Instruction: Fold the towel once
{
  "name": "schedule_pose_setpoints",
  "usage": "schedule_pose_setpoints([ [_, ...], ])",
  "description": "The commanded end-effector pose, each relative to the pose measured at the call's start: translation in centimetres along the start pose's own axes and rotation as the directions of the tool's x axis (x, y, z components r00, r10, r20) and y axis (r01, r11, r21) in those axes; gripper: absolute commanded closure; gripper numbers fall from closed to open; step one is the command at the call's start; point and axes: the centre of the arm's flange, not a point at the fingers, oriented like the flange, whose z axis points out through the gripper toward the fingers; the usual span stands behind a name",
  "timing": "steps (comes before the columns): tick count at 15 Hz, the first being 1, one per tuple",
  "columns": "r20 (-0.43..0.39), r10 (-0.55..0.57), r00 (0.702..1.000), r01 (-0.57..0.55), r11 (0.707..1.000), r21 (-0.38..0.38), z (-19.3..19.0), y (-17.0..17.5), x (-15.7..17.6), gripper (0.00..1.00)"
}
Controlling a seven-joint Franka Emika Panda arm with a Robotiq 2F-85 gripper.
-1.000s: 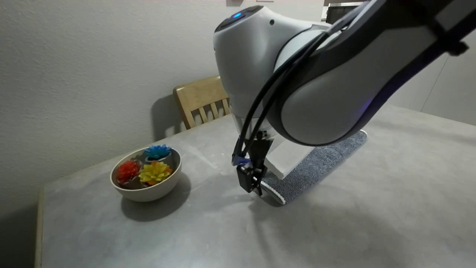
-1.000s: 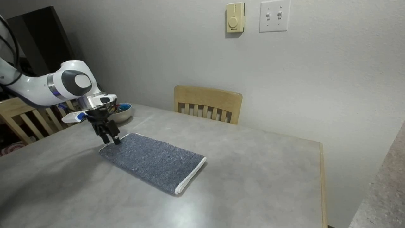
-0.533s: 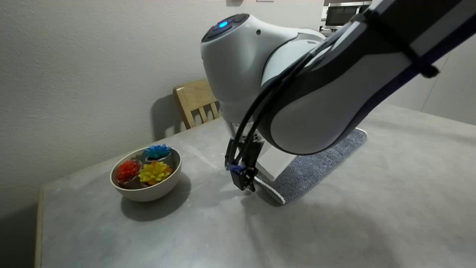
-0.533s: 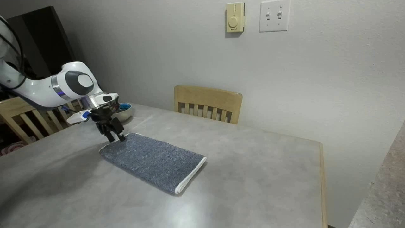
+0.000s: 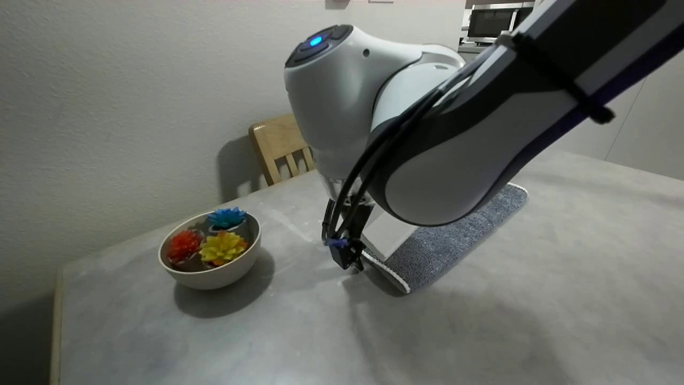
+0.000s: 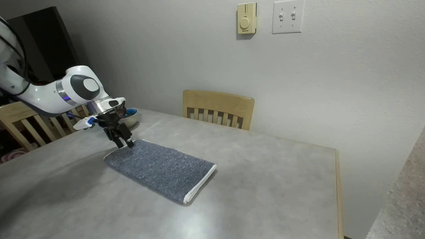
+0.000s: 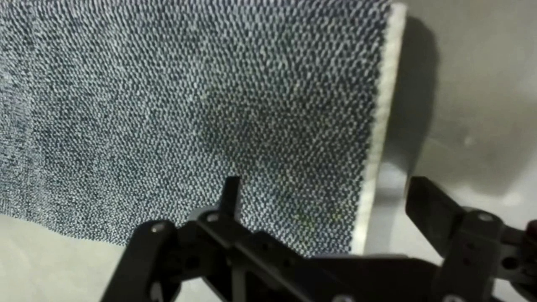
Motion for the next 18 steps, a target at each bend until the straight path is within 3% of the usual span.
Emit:
schedule_pose_setpoints([
  [1,0.012,0.014,1.000,-0.014,1.000,0.004,0.5,-0.5,0.4,0.00],
  [3,0.016,0.012,1.000,-0.012,1.000,0.009,0.7,-0.6,0.3,0.00],
  [4,0.016,0.014,1.000,-0.014,1.000,0.014,0.7,-0.6,0.3,0.19],
  [5,0.018,0.012,1.000,-0.012,1.000,0.015,0.8,-0.6,0.3,0.23],
  [7,0.015,0.013,1.000,-0.013,1.000,0.024,0.5,-0.9,0.4,0.42],
  [12,0.013,0.015,1.000,-0.016,0.999,0.029,0.4,-1.0,0.4,0.76],
  [15,0.009,0.051,0.999,-0.051,0.999,-0.003,0.6,-0.5,0.2,0.97],
  [16,0.006,0.073,0.997,-0.072,0.997,-0.016,0.6,-0.2,0.2,1.00],
  [18,0.000,0.120,0.993,-0.120,0.992,-0.035,0.6,0.4,0.2,0.88],
])
